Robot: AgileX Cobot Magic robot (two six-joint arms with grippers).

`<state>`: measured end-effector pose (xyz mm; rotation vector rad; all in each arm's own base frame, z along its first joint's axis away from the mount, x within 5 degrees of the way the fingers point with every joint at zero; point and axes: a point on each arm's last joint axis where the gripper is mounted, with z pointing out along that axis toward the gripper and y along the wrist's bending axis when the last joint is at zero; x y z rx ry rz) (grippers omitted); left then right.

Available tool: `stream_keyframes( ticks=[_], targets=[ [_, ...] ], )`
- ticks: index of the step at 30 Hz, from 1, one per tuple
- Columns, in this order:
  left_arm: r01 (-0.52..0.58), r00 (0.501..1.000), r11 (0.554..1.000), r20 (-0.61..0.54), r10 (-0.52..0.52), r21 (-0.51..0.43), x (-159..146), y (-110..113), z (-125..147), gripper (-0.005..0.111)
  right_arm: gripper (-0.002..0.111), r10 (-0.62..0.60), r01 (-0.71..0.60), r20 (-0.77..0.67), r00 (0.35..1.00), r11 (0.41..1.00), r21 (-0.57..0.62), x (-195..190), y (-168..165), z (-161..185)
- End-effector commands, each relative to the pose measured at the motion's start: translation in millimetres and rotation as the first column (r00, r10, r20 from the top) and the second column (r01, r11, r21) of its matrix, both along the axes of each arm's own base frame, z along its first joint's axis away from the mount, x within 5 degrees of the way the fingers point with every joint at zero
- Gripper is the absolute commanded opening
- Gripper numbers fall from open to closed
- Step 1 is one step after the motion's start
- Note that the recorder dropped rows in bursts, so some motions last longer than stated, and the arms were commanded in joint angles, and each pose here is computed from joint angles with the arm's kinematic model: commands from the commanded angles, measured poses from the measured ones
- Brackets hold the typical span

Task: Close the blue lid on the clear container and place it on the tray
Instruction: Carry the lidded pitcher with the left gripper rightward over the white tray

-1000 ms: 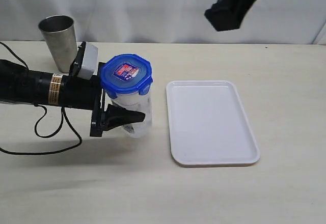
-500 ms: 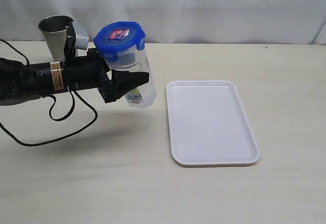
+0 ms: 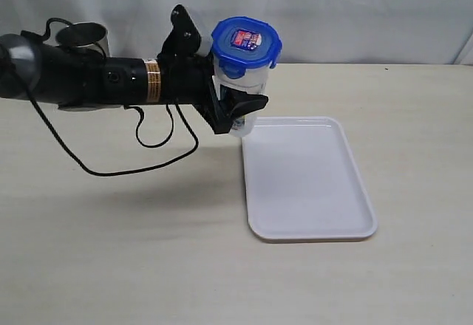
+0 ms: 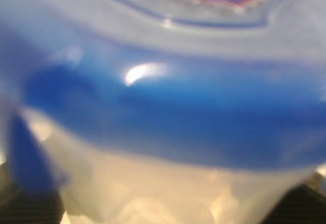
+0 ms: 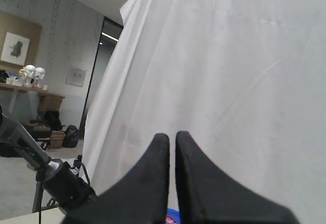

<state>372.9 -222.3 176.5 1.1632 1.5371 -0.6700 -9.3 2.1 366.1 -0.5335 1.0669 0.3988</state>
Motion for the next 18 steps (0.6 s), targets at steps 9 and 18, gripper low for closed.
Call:
stream_keyframes(
  ticks=[9,18],
  targets=[
    [-0.074,0.955,0.923,0.294,-0.043,0.377,2.3,-36.9,12.6,0.000,0.005,0.041,-0.057,-0.145,0.989,0.993,-0.107,4.1,8.6,-27.9],
    [-0.131,0.807,0.762,0.514,-0.290,0.634,-7.3,-62.1,14.4,0.000,0.005,0.058,-0.102,-0.231,0.971,0.978,-0.184,3.1,11.9,-38.7]
  ],
)
